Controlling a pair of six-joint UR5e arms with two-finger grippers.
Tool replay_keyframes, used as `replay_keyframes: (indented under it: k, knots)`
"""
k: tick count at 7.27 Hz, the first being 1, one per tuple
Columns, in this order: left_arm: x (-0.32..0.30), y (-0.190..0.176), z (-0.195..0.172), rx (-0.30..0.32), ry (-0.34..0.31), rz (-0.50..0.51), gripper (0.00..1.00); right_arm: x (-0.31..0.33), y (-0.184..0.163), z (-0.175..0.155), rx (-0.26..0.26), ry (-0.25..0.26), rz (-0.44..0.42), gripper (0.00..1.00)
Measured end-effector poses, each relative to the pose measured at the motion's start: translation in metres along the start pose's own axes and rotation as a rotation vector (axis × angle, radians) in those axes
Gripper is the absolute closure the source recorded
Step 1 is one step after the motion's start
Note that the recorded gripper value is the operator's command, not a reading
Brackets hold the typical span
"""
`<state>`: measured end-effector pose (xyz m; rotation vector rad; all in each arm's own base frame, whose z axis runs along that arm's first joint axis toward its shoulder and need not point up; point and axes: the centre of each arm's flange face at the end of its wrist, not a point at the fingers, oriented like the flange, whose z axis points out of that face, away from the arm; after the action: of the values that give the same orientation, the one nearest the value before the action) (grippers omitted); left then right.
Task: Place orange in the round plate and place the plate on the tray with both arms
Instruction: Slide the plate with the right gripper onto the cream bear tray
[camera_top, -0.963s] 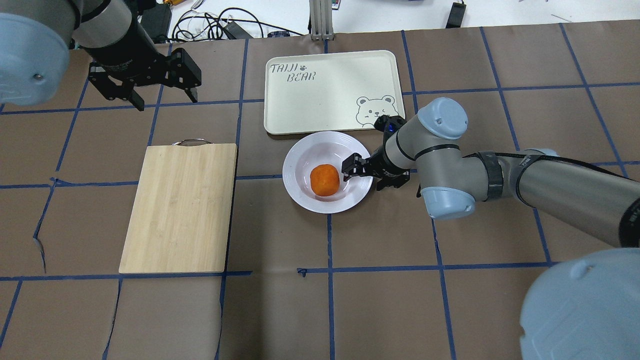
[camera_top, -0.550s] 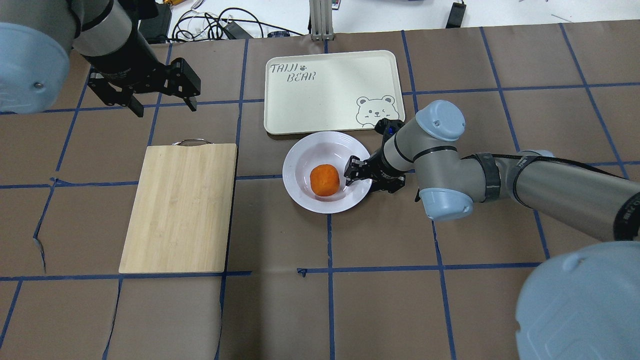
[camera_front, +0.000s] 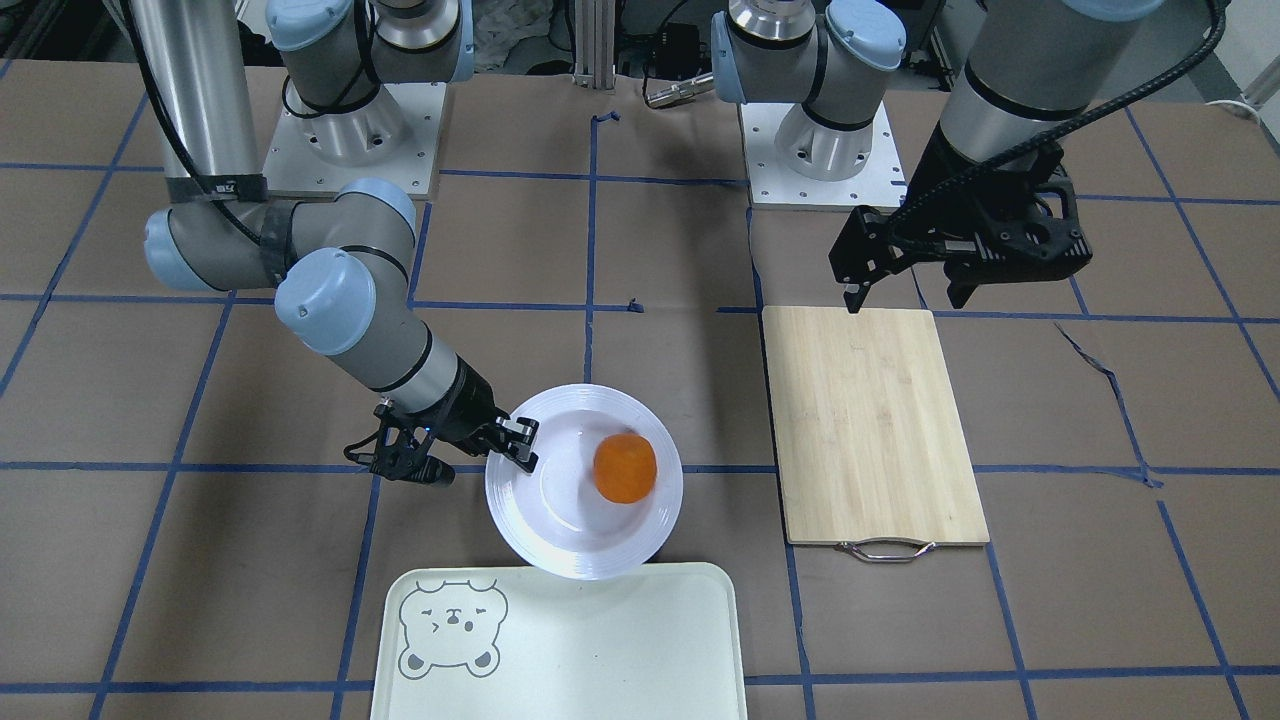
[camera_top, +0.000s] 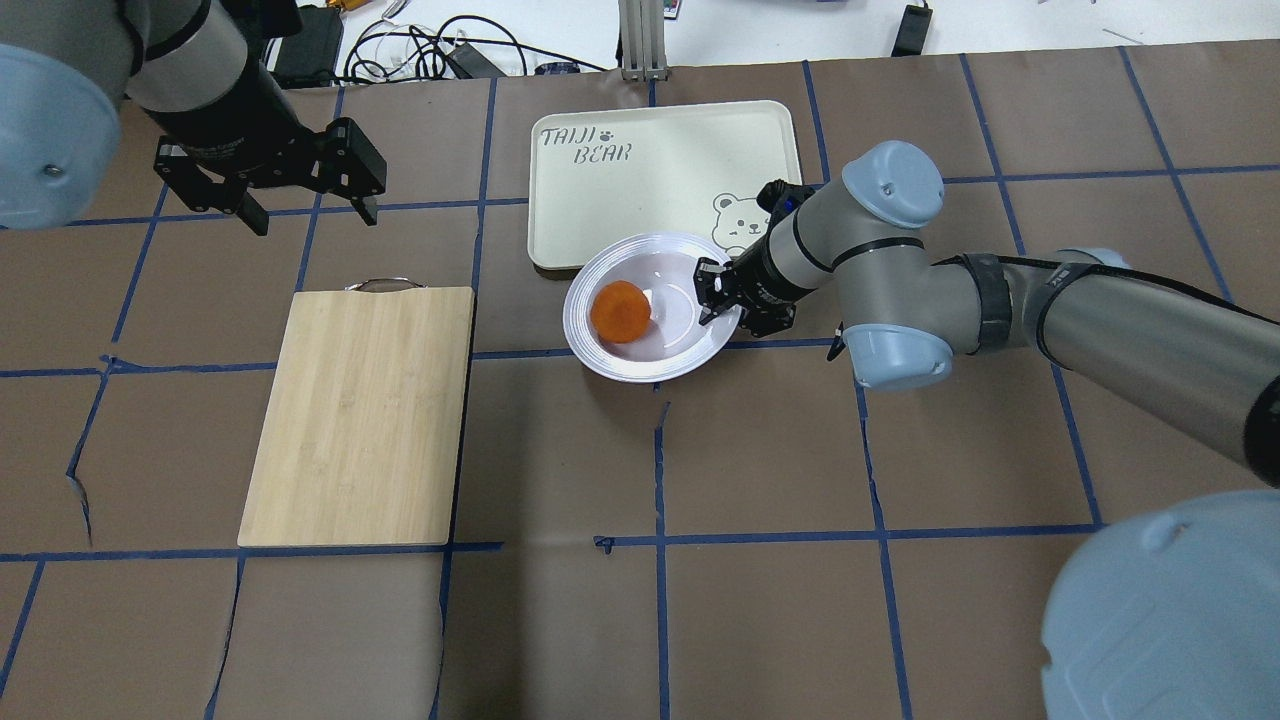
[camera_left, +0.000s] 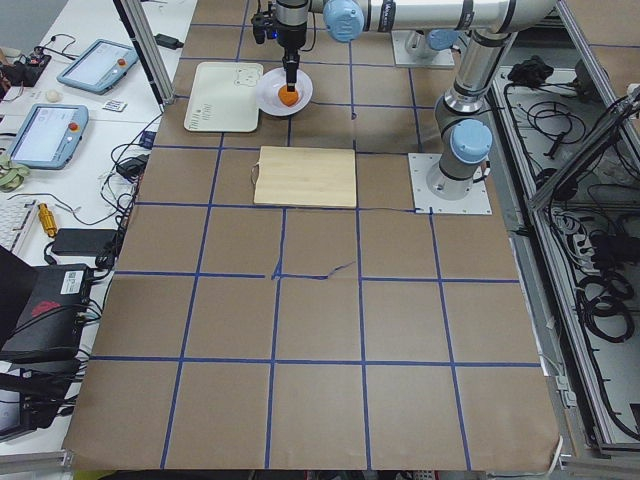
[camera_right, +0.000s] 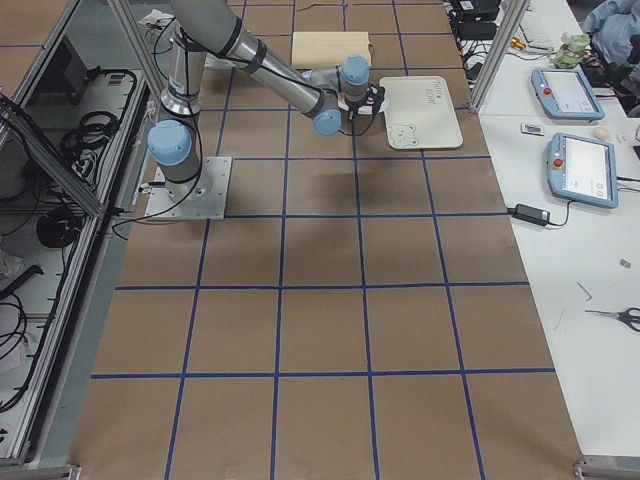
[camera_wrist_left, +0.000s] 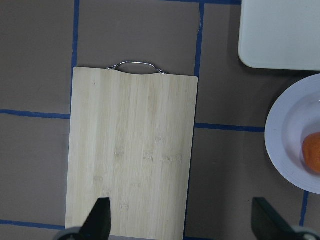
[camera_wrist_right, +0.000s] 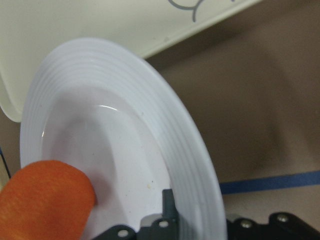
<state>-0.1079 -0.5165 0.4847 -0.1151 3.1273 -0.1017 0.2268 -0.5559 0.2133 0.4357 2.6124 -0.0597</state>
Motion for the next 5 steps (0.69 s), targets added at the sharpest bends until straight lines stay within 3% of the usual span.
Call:
replay_keyframes:
  k: [2, 5]
  knots:
    - [0.002, 0.000, -0.002, 0.002, 0.018, 0.032, 0.00, -0.018, -0.038, -0.016, 0.027, -0.038, 0.010, 1.00]
    - [0.003, 0.001, -0.003, 0.006, 0.021, 0.047, 0.00, -0.037, -0.126, -0.001, 0.094, -0.058, -0.023, 1.00]
